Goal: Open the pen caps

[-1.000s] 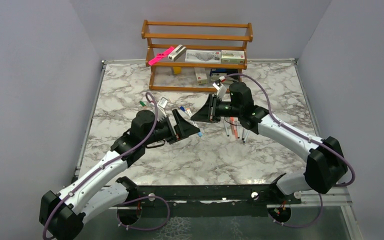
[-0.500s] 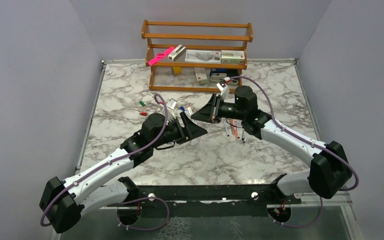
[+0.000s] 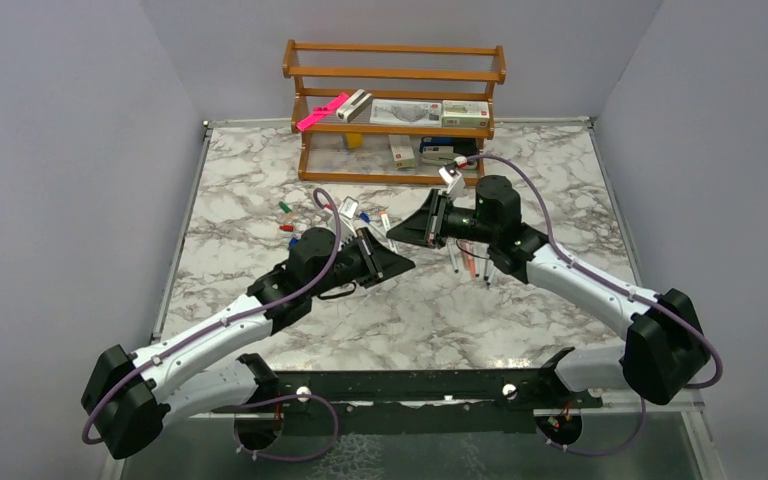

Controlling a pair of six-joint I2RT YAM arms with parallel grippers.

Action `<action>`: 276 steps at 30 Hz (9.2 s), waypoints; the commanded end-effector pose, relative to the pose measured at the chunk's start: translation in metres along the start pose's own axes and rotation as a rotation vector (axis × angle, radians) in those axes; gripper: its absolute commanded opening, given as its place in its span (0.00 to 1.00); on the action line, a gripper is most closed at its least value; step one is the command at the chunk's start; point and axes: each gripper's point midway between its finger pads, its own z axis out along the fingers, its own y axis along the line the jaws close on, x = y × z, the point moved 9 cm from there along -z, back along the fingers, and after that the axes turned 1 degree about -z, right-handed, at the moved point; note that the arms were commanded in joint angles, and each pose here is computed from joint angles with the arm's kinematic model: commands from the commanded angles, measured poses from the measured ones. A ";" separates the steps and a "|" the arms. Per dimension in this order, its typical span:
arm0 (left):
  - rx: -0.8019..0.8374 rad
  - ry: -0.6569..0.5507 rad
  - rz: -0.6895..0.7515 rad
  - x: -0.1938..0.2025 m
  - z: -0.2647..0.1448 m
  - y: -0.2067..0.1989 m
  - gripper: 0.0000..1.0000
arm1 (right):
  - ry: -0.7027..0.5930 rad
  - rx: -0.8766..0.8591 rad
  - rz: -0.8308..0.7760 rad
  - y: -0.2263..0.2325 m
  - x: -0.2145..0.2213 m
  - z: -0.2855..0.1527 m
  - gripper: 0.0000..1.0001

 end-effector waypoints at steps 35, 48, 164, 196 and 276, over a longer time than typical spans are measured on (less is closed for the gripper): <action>0.184 0.286 0.116 0.021 0.006 -0.007 0.00 | 0.070 0.083 -0.075 -0.009 0.023 -0.026 0.36; 0.182 0.296 0.099 0.023 0.008 -0.005 0.00 | 0.063 0.104 -0.051 -0.021 0.034 -0.032 0.02; -0.287 0.282 0.181 0.027 -0.003 0.034 0.00 | 0.211 1.075 -0.373 -0.145 -0.067 -0.050 0.58; -0.949 0.035 0.188 -0.169 0.014 0.183 0.08 | -0.330 1.305 -0.005 -0.201 -0.122 -0.174 0.59; -0.501 -0.008 0.248 -0.085 -0.084 0.019 0.99 | -0.460 0.890 0.118 -0.171 -0.065 -0.215 0.58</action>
